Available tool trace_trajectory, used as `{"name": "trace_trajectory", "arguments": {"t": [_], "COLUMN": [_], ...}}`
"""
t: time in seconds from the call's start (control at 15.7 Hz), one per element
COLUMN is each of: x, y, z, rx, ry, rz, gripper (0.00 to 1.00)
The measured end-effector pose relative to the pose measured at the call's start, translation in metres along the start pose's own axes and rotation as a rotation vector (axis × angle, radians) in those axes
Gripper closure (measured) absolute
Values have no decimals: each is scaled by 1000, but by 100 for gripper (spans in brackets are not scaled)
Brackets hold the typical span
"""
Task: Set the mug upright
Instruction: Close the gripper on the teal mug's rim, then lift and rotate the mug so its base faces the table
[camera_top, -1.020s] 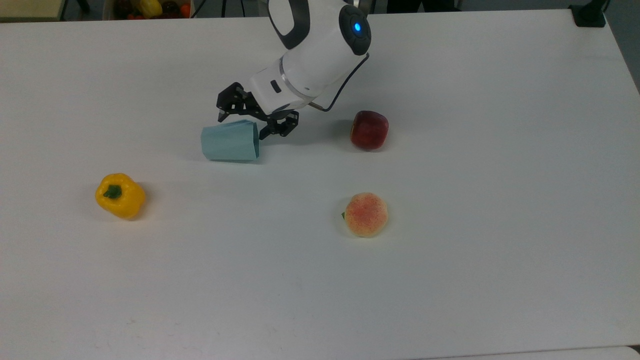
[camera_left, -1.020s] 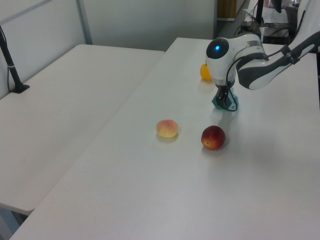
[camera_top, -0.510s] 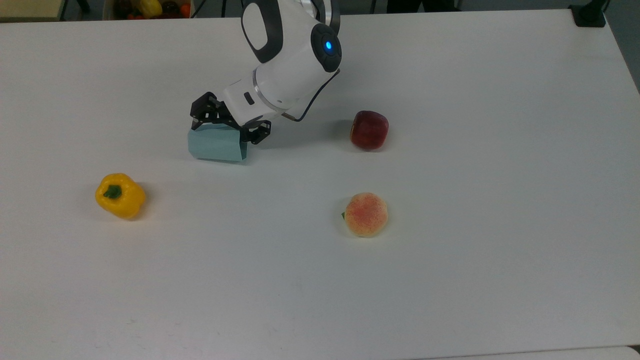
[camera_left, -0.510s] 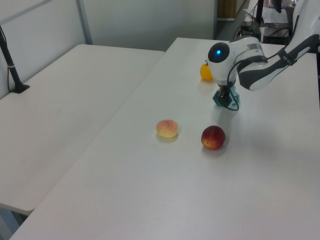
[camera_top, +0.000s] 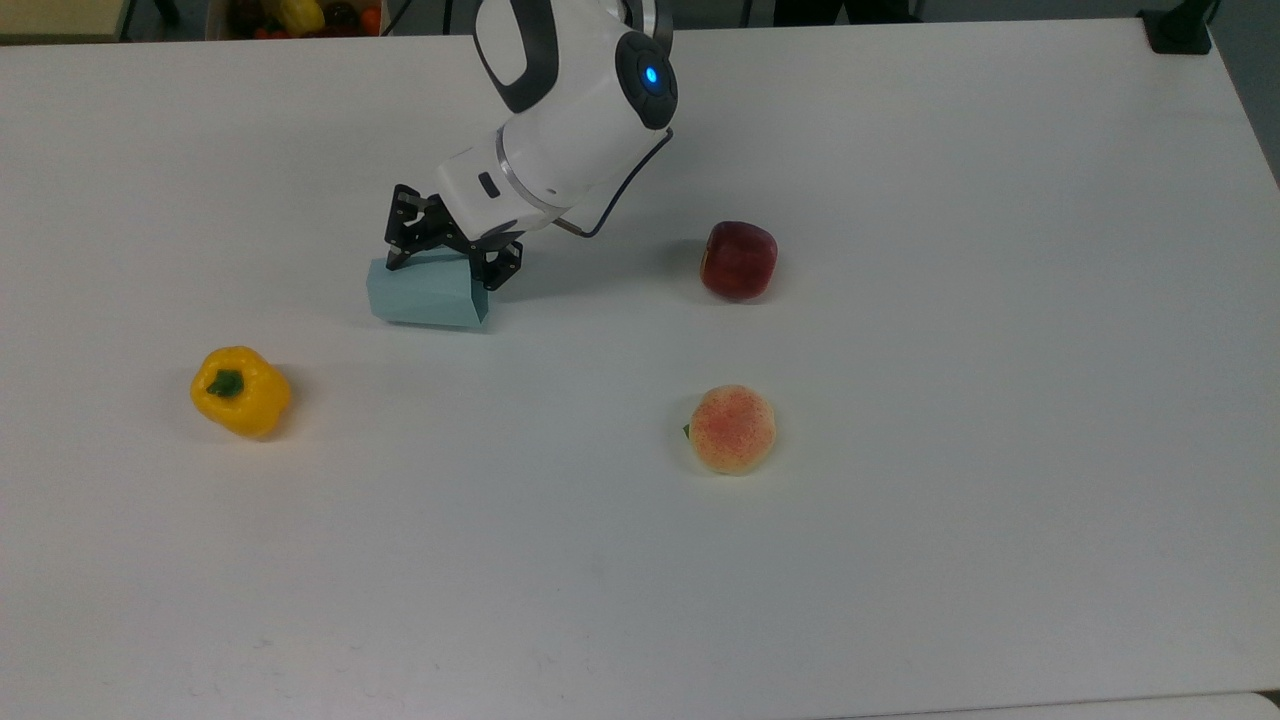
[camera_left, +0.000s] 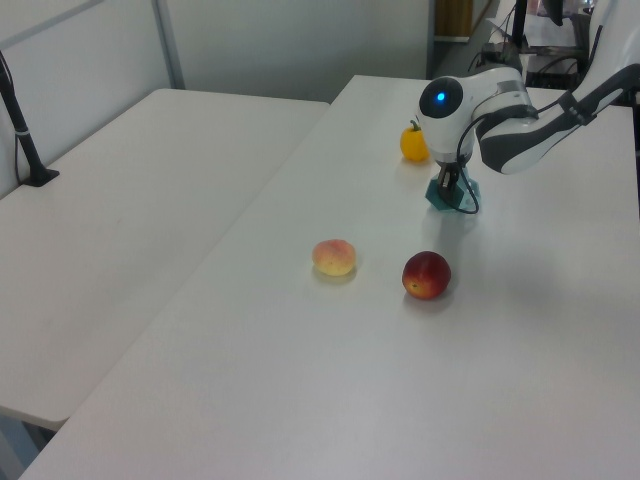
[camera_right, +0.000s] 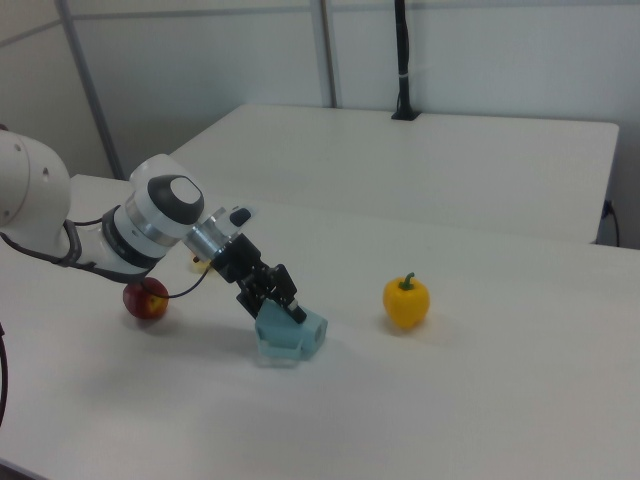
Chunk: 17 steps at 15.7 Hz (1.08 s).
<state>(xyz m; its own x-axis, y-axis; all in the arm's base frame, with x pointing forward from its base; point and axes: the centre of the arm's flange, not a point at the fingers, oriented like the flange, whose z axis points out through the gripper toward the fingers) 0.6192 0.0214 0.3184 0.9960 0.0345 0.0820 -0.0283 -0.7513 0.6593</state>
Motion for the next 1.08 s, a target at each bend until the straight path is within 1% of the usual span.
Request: {"name": "trace_trajectory", "arguments": {"t": [0.13,0.19,0.25,0.51,0.64,0.7,0.83,0.96,1.08], "x": [1,0,0,-1,-1,-1,1,7,12], "y": [7,9,10,11,16,20,36,59,82], "z": [-8,-12,-15,-23,-32,-37,-47,-54,-50], "rx": [11,35,62,139,196,227,305,431,542], "ry": [8,0,-11,-41,-52,-56,-67,-74,-69], "rz": [18,34,41,65,75,65,35,7,-11], "gripper": [83,89,92,92,92,92,92,92,92]}}
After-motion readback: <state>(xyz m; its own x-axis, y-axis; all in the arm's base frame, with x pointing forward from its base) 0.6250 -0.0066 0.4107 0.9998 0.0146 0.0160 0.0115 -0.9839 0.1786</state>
